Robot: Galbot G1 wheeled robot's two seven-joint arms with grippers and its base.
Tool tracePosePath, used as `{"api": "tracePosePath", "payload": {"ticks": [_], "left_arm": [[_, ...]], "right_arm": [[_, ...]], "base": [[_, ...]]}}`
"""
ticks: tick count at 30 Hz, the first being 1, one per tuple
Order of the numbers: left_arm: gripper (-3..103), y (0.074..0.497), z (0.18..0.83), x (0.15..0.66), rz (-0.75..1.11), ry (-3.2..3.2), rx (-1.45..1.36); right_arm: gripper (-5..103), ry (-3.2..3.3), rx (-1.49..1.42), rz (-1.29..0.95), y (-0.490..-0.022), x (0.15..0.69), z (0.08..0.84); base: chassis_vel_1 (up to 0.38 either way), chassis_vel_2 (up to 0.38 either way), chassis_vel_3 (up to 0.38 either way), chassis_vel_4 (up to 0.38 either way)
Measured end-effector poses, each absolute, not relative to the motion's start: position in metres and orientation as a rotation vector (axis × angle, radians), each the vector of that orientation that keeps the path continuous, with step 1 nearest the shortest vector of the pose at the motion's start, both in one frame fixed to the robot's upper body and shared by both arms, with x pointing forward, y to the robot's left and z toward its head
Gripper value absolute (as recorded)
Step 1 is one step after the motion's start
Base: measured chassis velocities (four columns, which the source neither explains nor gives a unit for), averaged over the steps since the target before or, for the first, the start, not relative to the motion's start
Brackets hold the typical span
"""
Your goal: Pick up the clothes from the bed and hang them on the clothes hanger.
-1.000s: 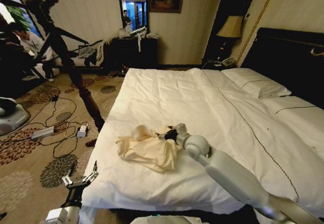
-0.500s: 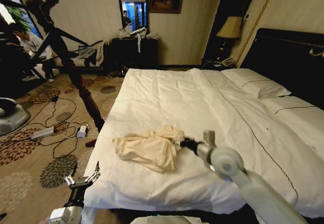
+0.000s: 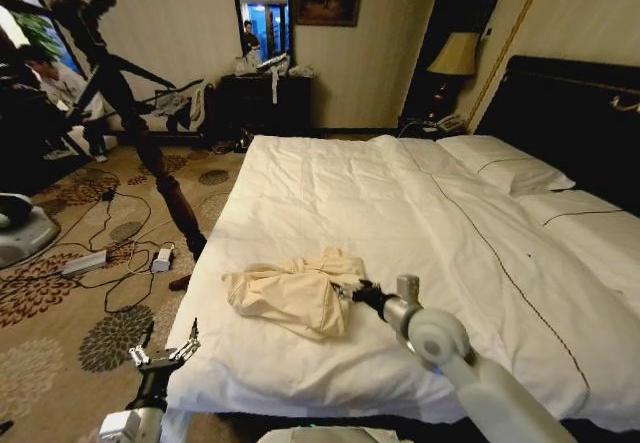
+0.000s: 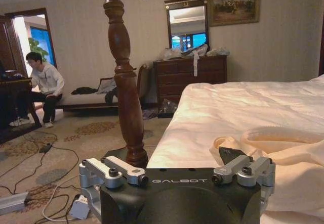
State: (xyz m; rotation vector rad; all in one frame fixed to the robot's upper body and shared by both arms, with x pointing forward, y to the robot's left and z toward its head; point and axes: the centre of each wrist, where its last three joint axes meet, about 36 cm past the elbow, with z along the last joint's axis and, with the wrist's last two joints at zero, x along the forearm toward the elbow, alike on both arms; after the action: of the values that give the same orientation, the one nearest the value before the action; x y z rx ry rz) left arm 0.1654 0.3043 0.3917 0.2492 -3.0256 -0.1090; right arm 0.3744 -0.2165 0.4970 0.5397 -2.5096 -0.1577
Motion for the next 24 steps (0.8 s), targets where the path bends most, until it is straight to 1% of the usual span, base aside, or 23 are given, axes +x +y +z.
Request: {"api": "tracePosePath", "payload": {"ticks": [2, 3, 7, 9, 10, 11, 12, 13, 16, 17, 18, 20, 21, 24], "left_arm": [[100, 0.304, 0.389, 0.164, -0.109, -3.016, 0.252], [100, 0.303, 0.388, 0.163, -0.109, -3.013, 0.251], [100, 0.302, 0.387, 0.162, -0.111, -3.01, 0.247], [100, 0.302, 0.387, 0.16, -0.115, -3.007, 0.25], [100, 0.306, 0.386, 0.152, -0.122, -3.003, 0.271], [100, 0.307, 0.384, 0.148, -0.121, -2.998, 0.28], [100, 0.309, 0.381, 0.144, -0.117, -2.993, 0.293], [100, 0.309, 0.381, 0.144, -0.117, -2.993, 0.293], [100, 0.315, 0.374, 0.133, -0.096, -2.983, 0.336], [100, 0.317, 0.372, 0.13, -0.087, -2.981, 0.35], [100, 0.317, 0.372, 0.13, -0.087, -2.981, 0.35], [100, 0.32, 0.368, 0.125, -0.071, -2.978, 0.372], [100, 0.322, 0.365, 0.124, -0.067, -2.977, 0.378], [100, 0.323, 0.363, 0.122, -0.058, -2.977, 0.392]], "right_arm": [[101, -2.517, 0.623, -0.14, -0.204, 0.381, 0.497], [99, -2.522, 0.664, -0.133, -0.197, 0.385, 0.497], [99, -2.526, 0.757, -0.099, -0.181, 0.398, 0.498], [99, -2.521, 0.892, 0.016, -0.152, 0.424, 0.498], [99, -2.502, 1.045, 0.199, -0.115, 0.451, 0.502], [99, -2.485, 1.091, 0.261, -0.102, 0.457, 0.499], [99, -2.471, 1.134, 0.315, -0.087, 0.463, 0.497], [99, -2.471, 1.134, 0.315, -0.087, 0.463, 0.497], [99, -2.444, 1.24, 0.442, -0.041, 0.477, 0.496], [98, -2.442, 1.258, 0.489, -0.028, 0.48, 0.494], [98, -2.442, 1.258, 0.489, -0.028, 0.48, 0.494], [94, -2.478, 1.243, 0.59, -0.008, 0.491, 0.483], [94, -2.495, 1.219, 0.621, -0.001, 0.498, 0.477], [91, -2.517, 1.156, 0.667, 0.007, 0.516, 0.468]], "base": [[0.0, 0.0, 0.0, 0.0], [0.0, 0.0, 0.0, 0.0], [0.0, 0.0, 0.0, 0.0], [0.0, 0.0, 0.0, 0.0], [0.0, 0.0, 0.0, 0.0], [0.0, 0.0, 0.0, 0.0], [0.0, 0.0, 0.0, 0.0], [0.0, 0.0, 0.0, 0.0], [0.0, 0.0, 0.0, 0.0], [0.0, 0.0, 0.0, 0.0], [0.0, 0.0, 0.0, 0.0], [0.0, 0.0, 0.0, 0.0], [0.0, 0.0, 0.0, 0.0], [0.0, 0.0, 0.0, 0.0]]}}
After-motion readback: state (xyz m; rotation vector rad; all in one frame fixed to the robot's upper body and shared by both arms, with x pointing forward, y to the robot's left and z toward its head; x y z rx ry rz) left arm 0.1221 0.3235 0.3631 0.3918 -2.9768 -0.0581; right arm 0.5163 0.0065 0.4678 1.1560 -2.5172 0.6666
